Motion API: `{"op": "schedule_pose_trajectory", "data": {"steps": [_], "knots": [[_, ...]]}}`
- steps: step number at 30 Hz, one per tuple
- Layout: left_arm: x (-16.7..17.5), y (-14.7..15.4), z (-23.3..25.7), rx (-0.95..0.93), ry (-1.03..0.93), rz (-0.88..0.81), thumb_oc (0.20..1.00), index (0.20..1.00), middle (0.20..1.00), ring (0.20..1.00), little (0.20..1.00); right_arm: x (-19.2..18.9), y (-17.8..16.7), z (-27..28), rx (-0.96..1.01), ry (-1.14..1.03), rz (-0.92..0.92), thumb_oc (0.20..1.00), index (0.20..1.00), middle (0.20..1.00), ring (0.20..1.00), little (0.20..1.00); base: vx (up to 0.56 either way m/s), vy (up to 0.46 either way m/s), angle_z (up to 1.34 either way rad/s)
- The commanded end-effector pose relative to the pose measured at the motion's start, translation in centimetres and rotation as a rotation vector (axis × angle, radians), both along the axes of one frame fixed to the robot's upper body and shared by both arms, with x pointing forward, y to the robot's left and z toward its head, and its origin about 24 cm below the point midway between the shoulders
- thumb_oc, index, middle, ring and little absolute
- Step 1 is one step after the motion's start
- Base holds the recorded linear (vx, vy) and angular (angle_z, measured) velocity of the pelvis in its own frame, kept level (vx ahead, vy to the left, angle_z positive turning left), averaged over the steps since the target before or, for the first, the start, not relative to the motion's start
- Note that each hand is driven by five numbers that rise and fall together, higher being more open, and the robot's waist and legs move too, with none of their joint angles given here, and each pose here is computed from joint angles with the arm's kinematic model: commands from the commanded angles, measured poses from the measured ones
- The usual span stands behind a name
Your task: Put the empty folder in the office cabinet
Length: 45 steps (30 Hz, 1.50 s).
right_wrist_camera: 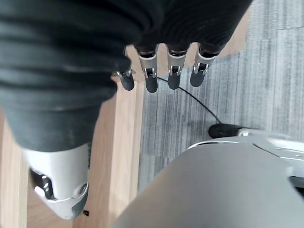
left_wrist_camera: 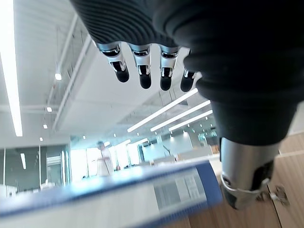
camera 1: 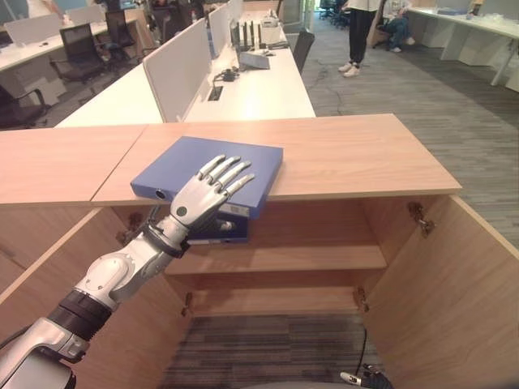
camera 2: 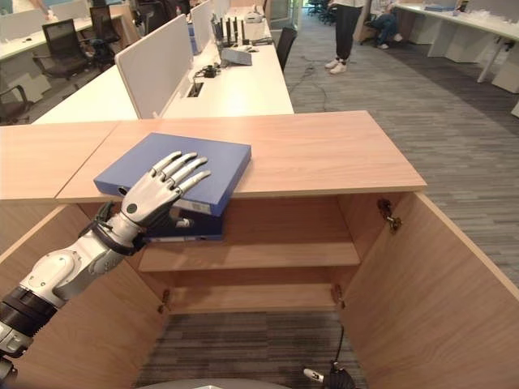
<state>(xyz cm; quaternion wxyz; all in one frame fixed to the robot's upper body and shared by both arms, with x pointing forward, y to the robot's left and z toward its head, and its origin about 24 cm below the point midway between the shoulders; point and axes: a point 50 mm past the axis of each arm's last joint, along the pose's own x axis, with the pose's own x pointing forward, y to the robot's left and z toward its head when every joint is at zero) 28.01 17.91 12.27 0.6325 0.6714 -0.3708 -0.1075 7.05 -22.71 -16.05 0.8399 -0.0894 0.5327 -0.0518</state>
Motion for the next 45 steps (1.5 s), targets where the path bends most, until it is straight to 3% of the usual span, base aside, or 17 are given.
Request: {"op": "schedule_pose_trajectory", "data": {"steps": [1,23,45], "knots": [[2.4,-0.1,4.0,0.027,-0.149,0.022,1.0,1.0,1.0,1.0,1.0,3.3,0.0,0.9,0.003,-0.117,0.013,1.0,1.0,1.0,1.0,1.0,0.0,0.026,-0.09],[5.8,0.7,2.6,0.131,-0.113,0.178,1.0,1.0,1.0,1.0,1.0,3.1,-0.6,1.0,-0.002,-0.113,0.006,1.0,1.0,1.0,1.0,1.0,0.0,0.002,-0.01],[6.8,1.5,2.9,0.084,-0.132,0.268,1.0,1.0,1.0,1.0,1.0,3.2,-0.5,0.9,-0.009,-0.109,0.006,1.0,1.0,1.0,1.0,1.0,0.0,0.0,0.0]]}}
